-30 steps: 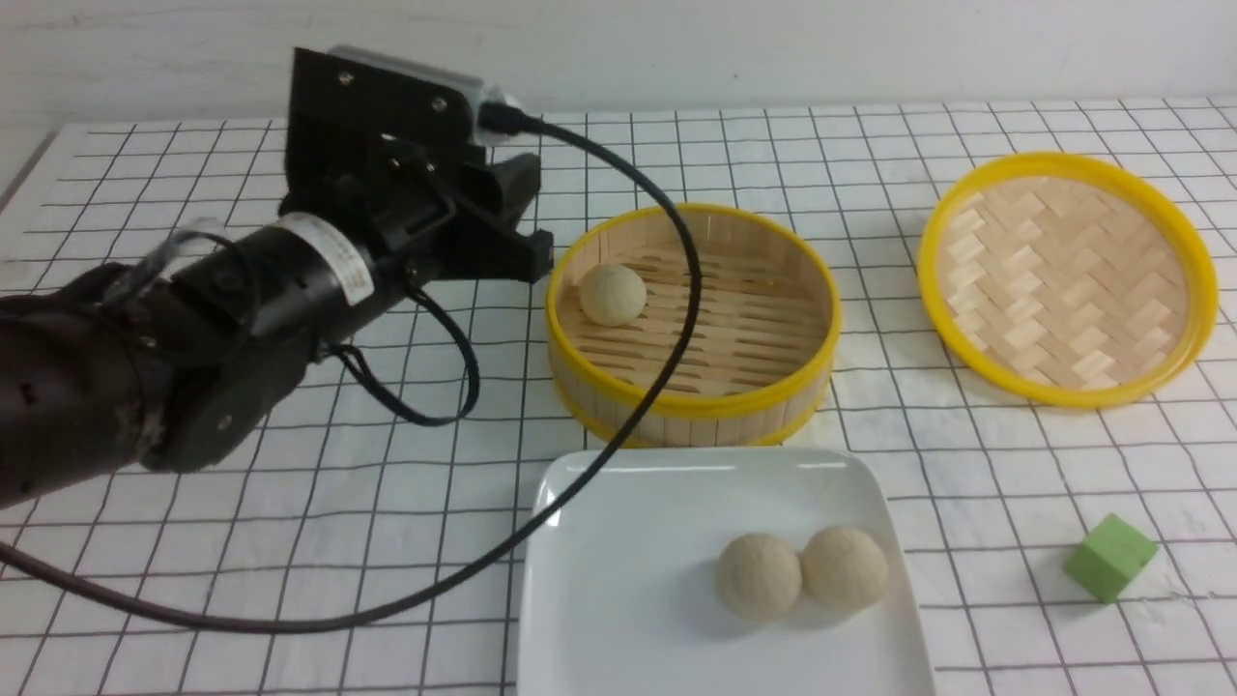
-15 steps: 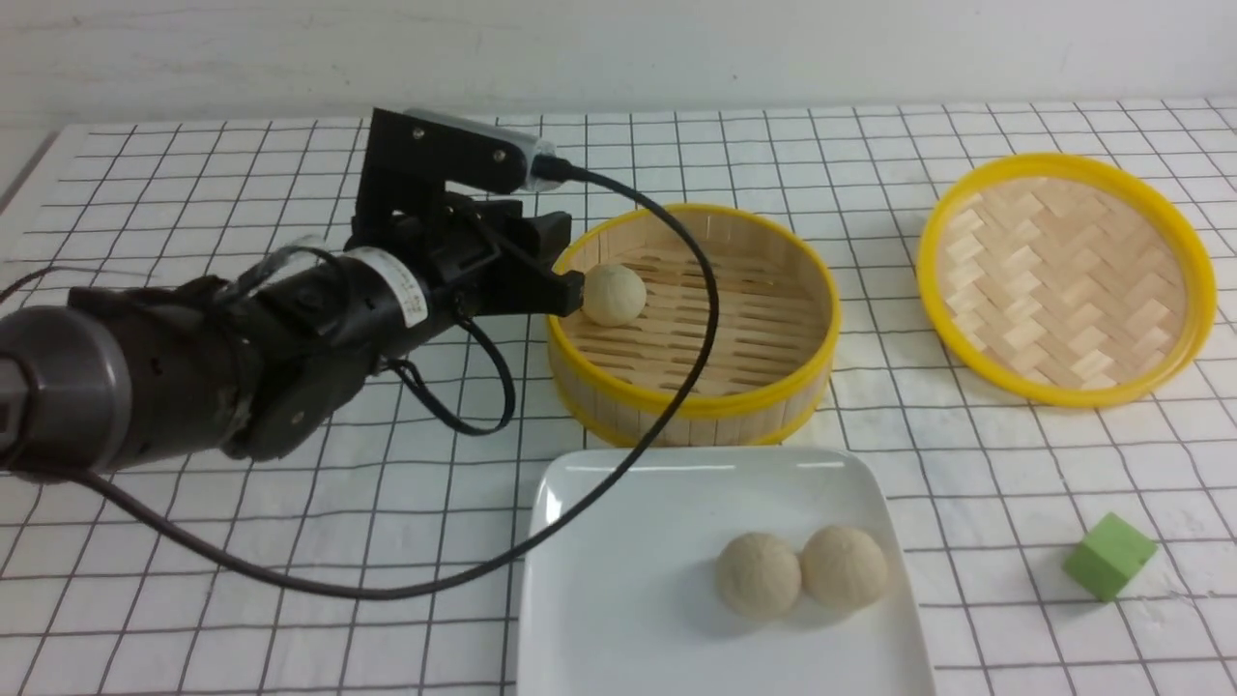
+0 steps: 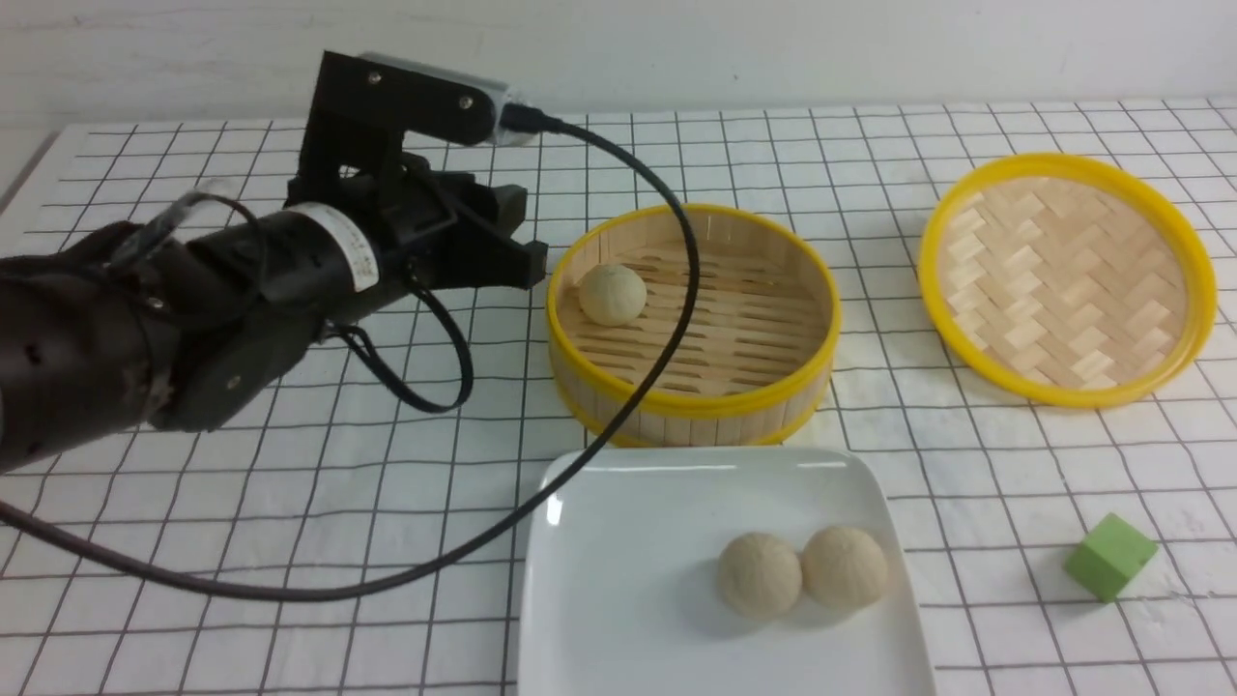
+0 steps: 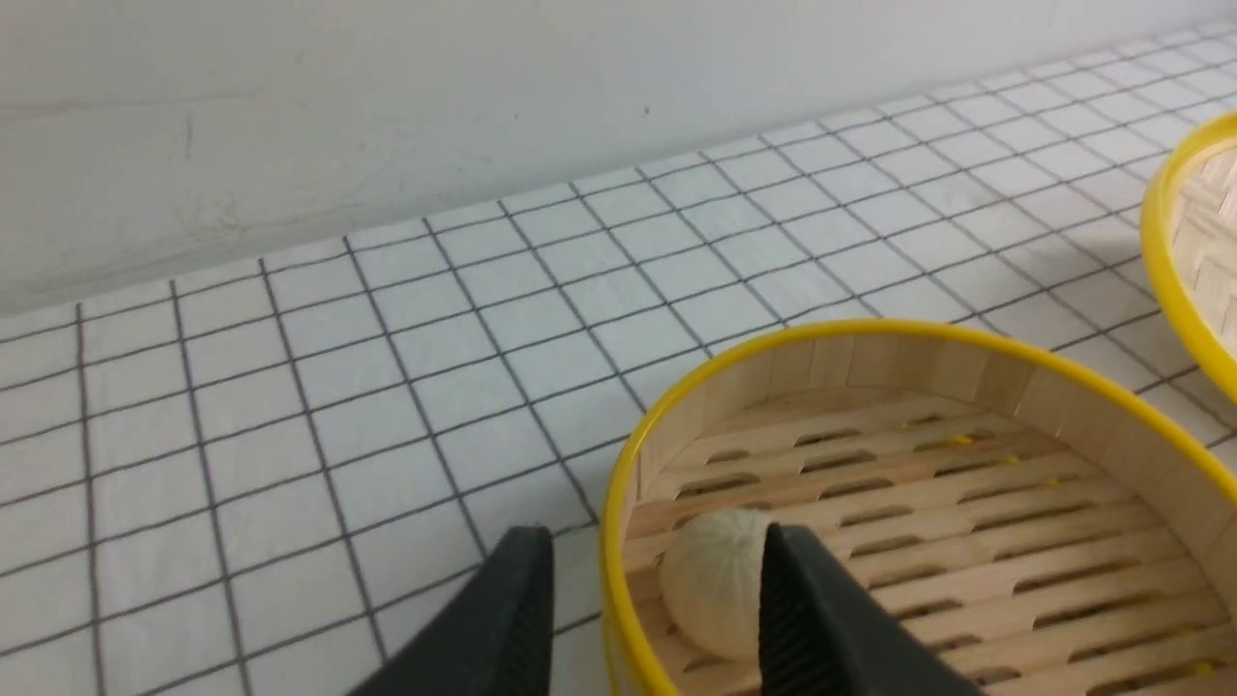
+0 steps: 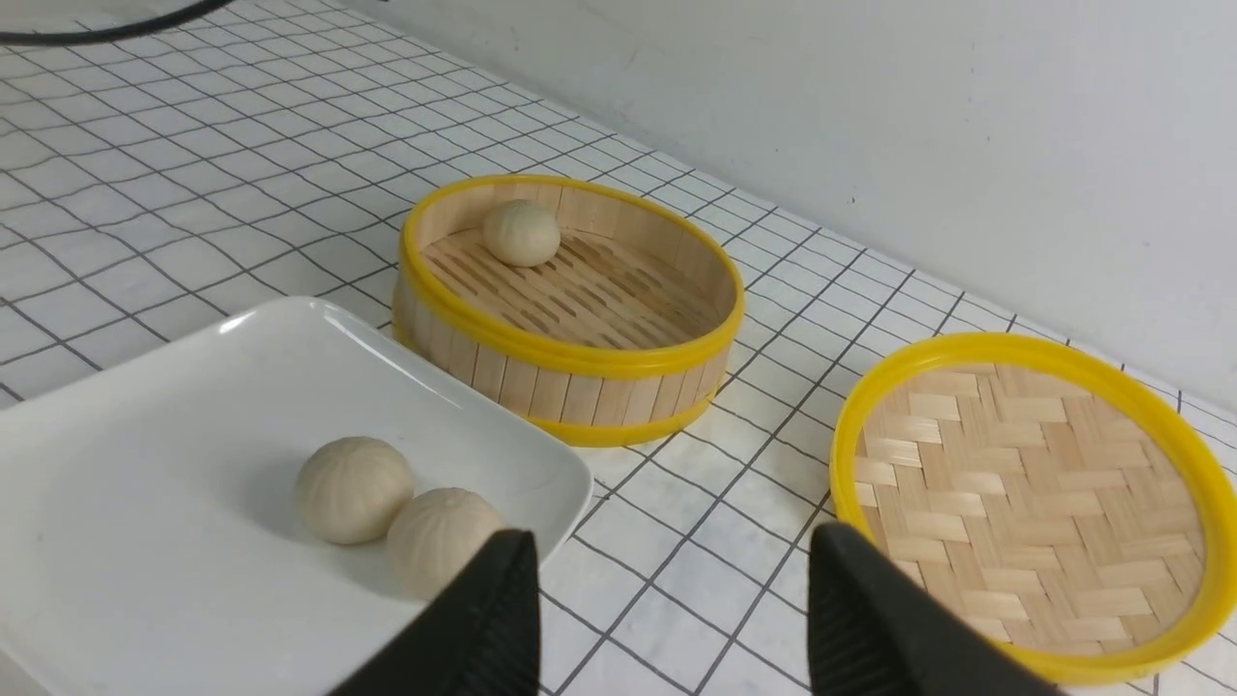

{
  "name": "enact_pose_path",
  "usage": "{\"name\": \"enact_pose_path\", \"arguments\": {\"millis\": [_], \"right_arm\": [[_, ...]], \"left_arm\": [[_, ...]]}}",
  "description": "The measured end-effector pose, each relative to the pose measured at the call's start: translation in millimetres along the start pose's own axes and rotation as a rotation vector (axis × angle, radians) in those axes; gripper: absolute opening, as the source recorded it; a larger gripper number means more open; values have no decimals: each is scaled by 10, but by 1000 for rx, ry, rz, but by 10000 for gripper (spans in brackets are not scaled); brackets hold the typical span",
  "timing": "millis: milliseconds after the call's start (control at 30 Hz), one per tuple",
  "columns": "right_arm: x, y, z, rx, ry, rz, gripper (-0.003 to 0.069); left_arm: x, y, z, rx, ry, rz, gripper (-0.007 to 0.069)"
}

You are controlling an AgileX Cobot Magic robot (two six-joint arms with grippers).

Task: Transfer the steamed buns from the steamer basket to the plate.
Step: Use the left arm to grab the steamed stuffed bun that is closest to it

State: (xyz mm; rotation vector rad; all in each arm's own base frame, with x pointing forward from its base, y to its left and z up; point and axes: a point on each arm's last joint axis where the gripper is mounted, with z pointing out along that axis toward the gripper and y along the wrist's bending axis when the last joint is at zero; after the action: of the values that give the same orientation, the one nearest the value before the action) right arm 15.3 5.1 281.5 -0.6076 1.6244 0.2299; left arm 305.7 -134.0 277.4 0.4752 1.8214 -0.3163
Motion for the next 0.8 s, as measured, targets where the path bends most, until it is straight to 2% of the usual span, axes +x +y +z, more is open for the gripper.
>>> {"name": "enact_pose_path", "arguments": {"millis": [367,633,800], "right_arm": [[0,0,0,0,0,0,386],[0,0,0,0,0,0,386],[0,0,0,0,0,0,386]], "left_arm": [[-243,72,-523,-114,75,11,239],[-413,98,-966,-178,73,-10,235],[-420,102,-1032,-189,85,-27,239]]}}
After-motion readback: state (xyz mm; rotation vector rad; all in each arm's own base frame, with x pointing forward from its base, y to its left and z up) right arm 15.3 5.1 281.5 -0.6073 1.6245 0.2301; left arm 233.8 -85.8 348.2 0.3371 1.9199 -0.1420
